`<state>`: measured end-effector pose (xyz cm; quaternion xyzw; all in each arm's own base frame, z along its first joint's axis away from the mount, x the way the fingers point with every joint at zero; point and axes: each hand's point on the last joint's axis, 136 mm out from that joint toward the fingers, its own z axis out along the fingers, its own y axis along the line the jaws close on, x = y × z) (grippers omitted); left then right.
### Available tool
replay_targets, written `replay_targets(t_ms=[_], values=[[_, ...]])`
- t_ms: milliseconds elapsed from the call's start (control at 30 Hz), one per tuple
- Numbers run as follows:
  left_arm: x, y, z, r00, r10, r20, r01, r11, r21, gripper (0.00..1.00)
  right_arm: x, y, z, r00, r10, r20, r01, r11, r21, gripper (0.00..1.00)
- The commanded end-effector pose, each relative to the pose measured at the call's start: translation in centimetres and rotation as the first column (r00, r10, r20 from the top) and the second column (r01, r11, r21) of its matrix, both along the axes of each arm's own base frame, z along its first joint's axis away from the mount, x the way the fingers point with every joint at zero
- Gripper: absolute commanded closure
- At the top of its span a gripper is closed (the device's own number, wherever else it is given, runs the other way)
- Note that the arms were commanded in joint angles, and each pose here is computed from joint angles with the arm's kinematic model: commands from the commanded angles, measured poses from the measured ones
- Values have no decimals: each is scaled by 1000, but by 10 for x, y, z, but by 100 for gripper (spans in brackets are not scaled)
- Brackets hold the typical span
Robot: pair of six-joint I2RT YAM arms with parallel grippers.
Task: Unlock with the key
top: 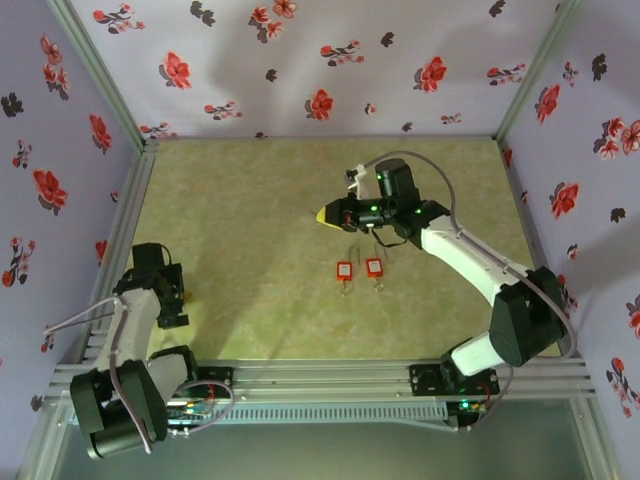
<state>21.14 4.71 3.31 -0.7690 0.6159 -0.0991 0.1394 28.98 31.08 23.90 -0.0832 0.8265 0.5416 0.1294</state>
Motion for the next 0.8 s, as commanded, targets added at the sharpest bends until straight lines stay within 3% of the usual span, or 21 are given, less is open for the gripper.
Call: replay_targets(t_ms=[0, 200, 300, 500, 633, 767], values=[[18, 14, 2, 997, 69, 22, -70, 997, 28, 4, 1, 1, 12, 998, 38, 40, -38, 999, 11, 100], [28, 14, -10, 999, 18, -44, -17, 1000, 14, 17, 0, -5, 10, 998, 37, 41, -36, 999, -8, 100], [33, 12, -16, 999, -6, -34, 6, 1000, 0, 30, 0, -9, 10, 999, 29, 46, -29, 1000, -12, 100], [47, 2, -15, 986, -158, -47, 156, 987, -32, 38, 5, -12, 8, 999, 20, 47, -19, 1000, -13, 100], [60, -8, -13, 950, -308, -42, 305, 950, -68, 43, 9, -12, 7, 999, 18, 46, -18, 1000, -12, 100], [69, -27, -12, 885, -465, -25, 460, 881, -109, 44, 12, -12, 6, 999, 18, 44, -18, 1000, -10, 100]])
